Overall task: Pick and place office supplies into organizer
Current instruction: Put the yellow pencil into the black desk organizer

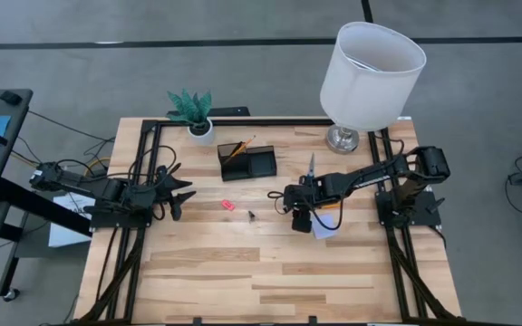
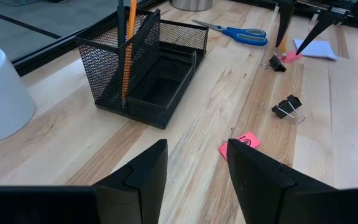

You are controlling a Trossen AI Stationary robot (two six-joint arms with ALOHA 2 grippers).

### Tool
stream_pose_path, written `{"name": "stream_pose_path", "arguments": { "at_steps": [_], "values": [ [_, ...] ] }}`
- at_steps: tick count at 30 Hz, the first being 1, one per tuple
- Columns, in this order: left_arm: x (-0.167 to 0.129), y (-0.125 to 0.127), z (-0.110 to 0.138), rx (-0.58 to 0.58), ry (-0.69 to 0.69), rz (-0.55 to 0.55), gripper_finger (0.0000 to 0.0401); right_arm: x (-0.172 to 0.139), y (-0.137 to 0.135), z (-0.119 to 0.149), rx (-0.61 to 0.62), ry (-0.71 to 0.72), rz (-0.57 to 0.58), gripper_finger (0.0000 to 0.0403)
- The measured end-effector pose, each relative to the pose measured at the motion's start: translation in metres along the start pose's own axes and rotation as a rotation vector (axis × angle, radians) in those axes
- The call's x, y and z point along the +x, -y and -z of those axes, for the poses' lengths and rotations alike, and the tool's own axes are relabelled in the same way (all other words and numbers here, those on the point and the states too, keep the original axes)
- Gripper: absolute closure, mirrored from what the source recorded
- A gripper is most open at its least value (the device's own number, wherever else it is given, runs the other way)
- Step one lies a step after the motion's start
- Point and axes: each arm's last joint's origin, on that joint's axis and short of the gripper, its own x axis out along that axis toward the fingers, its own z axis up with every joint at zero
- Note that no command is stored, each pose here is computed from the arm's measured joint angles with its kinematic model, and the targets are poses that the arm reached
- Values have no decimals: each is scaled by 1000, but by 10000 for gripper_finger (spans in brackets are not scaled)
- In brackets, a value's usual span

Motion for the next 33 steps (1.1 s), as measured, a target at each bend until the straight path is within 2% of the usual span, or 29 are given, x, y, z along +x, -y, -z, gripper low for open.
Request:
{"name": "stream_pose_path", "arguments": {
  "at_steps": [15, 33],
  "values": [
    [0, 0, 0, 0, 0, 0, 242, 0, 0, 0, 8, 0, 0, 198],
    [0, 0, 0, 0, 0, 0, 242, 0, -1, 0, 28, 5, 24, 200]
  ]
}}
